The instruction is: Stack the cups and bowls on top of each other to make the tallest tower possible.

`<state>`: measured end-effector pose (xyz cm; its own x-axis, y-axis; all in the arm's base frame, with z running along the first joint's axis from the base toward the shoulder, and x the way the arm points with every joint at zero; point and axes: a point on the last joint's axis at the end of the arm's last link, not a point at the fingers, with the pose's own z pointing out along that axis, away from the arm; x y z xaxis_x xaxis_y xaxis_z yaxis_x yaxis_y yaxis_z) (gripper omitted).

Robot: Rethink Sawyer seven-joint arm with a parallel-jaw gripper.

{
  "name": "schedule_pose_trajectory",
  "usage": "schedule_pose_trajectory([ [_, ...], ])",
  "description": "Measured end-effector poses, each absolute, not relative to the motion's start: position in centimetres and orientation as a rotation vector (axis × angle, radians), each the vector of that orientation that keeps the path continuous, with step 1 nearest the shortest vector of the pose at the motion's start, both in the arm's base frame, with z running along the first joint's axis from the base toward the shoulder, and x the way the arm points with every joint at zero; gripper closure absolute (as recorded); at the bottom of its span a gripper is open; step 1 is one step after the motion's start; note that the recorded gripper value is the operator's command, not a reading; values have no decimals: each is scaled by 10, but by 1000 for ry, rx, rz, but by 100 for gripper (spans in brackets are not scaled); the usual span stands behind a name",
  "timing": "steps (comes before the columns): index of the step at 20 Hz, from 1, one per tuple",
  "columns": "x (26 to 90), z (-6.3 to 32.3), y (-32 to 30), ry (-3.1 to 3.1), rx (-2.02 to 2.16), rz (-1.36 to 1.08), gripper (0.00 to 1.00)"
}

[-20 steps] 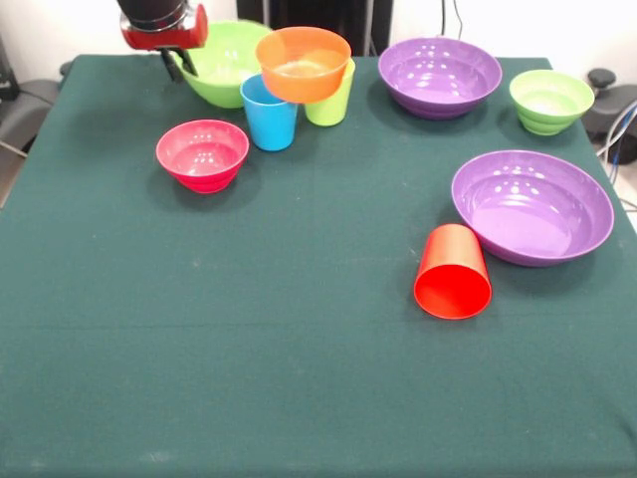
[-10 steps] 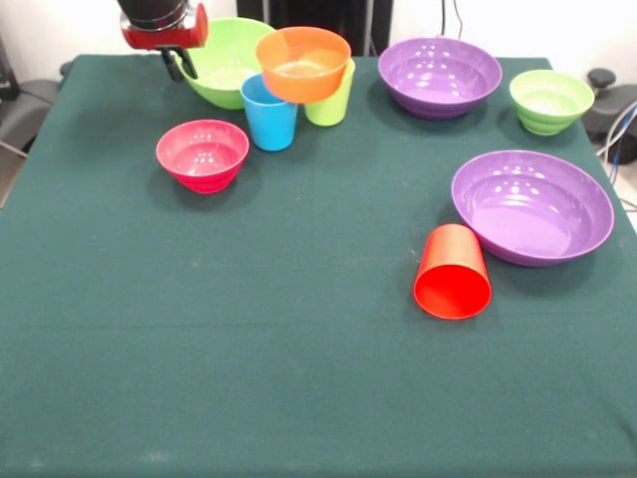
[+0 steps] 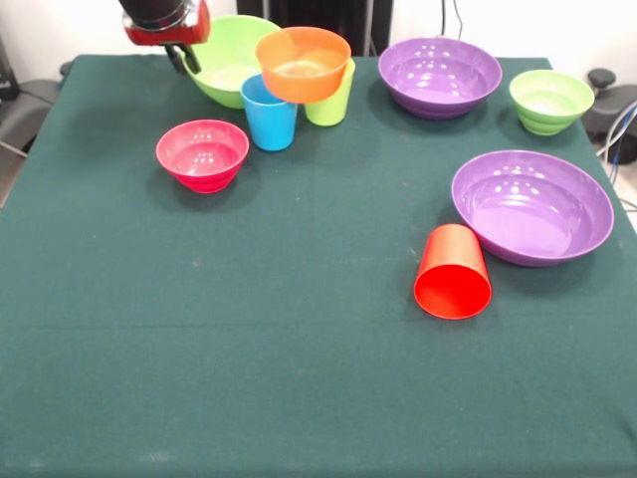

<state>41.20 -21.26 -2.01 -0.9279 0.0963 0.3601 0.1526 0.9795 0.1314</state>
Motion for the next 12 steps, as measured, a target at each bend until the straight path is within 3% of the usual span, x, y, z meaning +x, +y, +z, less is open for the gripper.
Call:
schedule_pose_trajectory([
  [12,413,12,-230,-2653,-163,-255,100],
])
